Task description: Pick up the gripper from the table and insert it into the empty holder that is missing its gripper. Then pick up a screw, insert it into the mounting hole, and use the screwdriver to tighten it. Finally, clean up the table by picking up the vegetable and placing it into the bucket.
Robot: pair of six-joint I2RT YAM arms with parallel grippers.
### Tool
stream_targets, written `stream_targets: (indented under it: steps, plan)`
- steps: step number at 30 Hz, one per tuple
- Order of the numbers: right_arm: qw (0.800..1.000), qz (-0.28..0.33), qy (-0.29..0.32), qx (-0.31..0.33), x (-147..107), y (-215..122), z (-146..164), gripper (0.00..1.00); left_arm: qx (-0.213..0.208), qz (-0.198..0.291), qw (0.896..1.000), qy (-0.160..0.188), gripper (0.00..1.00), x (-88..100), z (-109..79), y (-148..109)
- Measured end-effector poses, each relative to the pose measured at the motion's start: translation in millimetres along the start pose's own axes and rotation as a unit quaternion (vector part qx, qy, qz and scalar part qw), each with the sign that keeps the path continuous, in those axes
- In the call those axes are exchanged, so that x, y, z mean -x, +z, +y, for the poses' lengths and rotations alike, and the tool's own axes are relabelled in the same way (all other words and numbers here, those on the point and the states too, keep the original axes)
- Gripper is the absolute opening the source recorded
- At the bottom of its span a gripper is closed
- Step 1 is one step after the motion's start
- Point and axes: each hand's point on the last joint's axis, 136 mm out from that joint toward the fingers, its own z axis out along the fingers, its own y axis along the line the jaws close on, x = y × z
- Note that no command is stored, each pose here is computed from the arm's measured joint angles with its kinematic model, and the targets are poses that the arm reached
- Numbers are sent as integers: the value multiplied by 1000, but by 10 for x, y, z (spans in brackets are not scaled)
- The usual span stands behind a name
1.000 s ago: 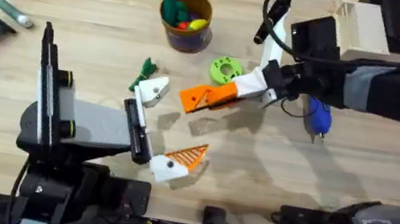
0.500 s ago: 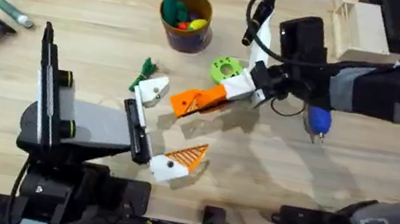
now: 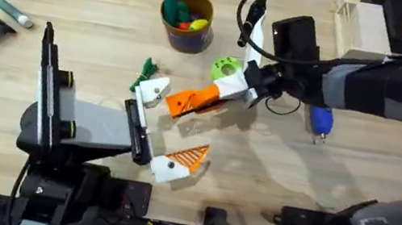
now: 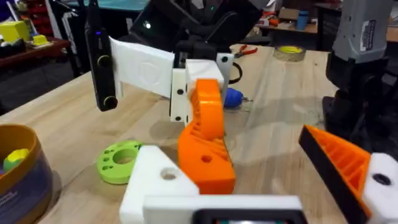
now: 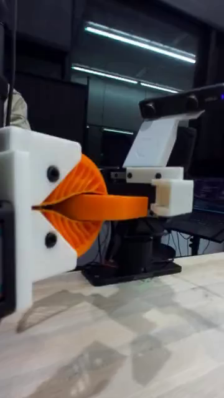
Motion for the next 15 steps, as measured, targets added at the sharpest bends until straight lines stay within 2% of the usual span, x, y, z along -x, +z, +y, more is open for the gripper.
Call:
stream_targets:
  steps: [15]
  plan:
    - [1000,4,-31,5,78,20,97,10,0,0,1000,0,985,0,1,0]
